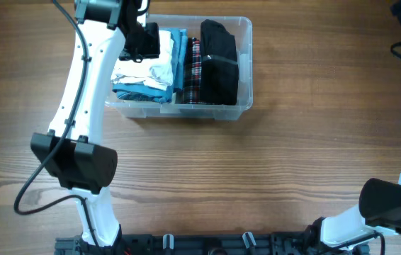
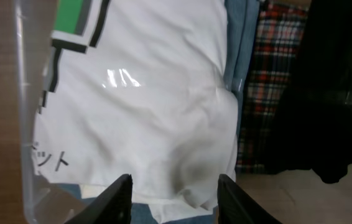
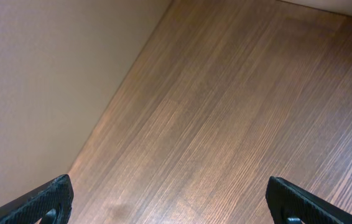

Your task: Pack container

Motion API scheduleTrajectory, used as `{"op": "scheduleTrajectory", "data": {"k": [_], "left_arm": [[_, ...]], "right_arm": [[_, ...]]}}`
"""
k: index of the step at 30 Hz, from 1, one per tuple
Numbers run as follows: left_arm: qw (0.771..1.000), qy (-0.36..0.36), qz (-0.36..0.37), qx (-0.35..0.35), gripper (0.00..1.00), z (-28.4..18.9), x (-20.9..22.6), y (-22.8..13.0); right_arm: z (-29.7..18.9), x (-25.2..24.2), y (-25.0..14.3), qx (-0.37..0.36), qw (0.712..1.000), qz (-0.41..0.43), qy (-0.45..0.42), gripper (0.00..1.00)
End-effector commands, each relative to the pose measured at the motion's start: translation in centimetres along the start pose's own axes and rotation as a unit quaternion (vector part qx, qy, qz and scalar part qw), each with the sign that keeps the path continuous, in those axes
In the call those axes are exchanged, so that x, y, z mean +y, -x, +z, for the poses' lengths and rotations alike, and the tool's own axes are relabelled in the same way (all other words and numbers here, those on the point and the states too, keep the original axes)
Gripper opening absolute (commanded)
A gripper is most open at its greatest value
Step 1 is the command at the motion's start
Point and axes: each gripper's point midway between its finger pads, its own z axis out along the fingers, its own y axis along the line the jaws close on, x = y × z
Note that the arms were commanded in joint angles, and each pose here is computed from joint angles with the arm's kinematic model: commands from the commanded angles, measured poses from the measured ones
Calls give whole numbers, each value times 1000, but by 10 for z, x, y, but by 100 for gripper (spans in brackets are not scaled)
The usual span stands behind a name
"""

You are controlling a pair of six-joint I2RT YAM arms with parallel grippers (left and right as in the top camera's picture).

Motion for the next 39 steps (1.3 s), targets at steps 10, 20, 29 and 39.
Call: {"op": "scheduleTrajectory", "data": {"k": [10,20,29,39], "left_arm": [[986,-9,-20,163,53,115,-29,-42],[999,-34,-14,-17,100,-21,-15,6],[968,-51,-17,-243,100,-242,20,-68],[914,-37,-80,-397,100,-338,81,-185]], "right_arm": [[-1,1,0,-2,1000,5,2,100],[-1,1,0,-2,1000,5,2,100],[-1,1,0,-2,1000,4,2,100],[-1,1,0,-2,1000,5,2,100]]}}
